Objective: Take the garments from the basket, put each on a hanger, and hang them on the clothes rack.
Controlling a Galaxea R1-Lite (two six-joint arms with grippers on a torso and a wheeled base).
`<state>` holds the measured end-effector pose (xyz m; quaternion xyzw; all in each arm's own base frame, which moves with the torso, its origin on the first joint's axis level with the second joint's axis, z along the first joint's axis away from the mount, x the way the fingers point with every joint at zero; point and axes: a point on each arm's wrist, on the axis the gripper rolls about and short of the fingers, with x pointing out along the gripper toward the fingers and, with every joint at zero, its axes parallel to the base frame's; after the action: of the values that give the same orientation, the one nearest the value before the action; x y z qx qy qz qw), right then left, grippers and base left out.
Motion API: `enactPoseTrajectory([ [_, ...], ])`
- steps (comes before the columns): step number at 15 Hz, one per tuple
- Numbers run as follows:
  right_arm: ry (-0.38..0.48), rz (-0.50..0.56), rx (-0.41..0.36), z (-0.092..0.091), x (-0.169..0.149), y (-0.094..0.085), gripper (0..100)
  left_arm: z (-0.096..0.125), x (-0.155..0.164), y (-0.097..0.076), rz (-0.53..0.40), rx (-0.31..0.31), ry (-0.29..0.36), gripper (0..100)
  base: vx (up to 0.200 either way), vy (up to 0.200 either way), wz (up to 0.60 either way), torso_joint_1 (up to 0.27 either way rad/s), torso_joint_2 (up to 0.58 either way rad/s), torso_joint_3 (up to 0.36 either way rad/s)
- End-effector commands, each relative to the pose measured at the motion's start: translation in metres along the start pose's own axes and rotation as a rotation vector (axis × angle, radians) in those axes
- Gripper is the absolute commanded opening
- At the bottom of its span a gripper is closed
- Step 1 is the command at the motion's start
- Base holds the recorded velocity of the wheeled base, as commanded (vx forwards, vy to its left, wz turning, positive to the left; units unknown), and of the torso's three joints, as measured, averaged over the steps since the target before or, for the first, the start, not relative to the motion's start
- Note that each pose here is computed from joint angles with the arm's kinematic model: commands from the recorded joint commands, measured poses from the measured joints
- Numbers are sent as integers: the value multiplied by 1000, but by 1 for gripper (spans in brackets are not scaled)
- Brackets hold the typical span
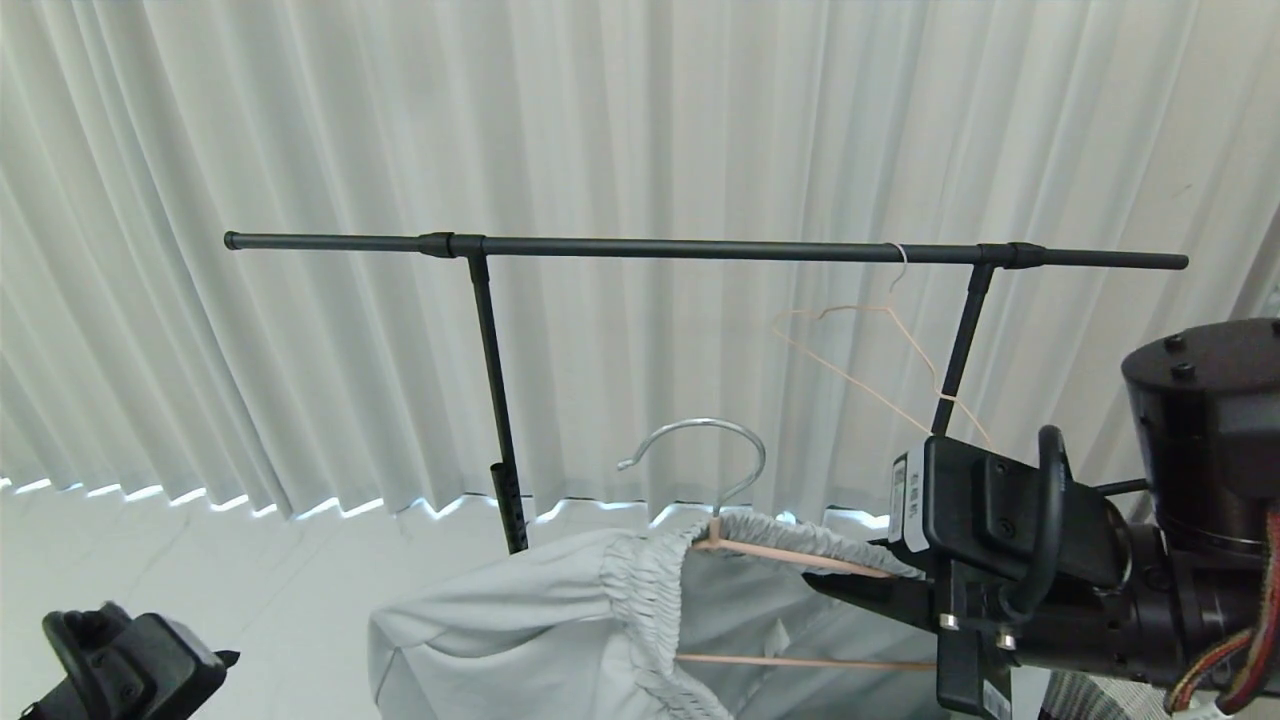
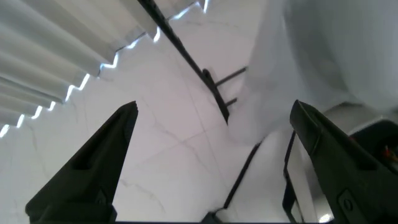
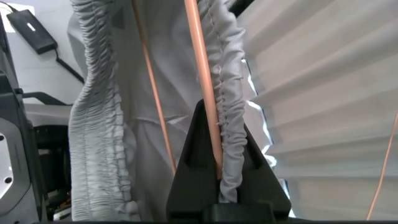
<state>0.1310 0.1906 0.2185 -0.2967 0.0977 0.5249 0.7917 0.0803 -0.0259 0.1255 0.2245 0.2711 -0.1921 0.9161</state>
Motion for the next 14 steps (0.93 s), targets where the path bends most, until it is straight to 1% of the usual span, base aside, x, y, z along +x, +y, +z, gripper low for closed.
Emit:
enactPoseTrajectory([
  [1,-18,1,-6,3,-4,1,0,11,19,5,-23,-11,28,100,0,0,0,0,0,0],
  [3,-23,1,-8,4,-5,2,0,16,26,7,-38,-13,7,100,0,0,0,0,0,0],
  [6,-35,5,-14,6,-8,4,0,22,35,10,-27,-19,-8,100,0,0,0,0,0,0],
  [7,-35,5,-14,6,-8,4,0,22,35,10,-27,-19,-7,0,0,0,0,0,0,0],
  [9,-35,5,-14,6,-8,4,0,22,36,10,-28,-19,-4,0,0,0,0,0,0,0],
  [11,-31,4,-13,5,-8,5,0,22,37,13,-10,-33,4,0,0,0,0,0,0,0],
  [14,-25,-1,-9,4,-8,4,0,18,40,28,68,-99,48,0,0,0,0,0,0,0],
])
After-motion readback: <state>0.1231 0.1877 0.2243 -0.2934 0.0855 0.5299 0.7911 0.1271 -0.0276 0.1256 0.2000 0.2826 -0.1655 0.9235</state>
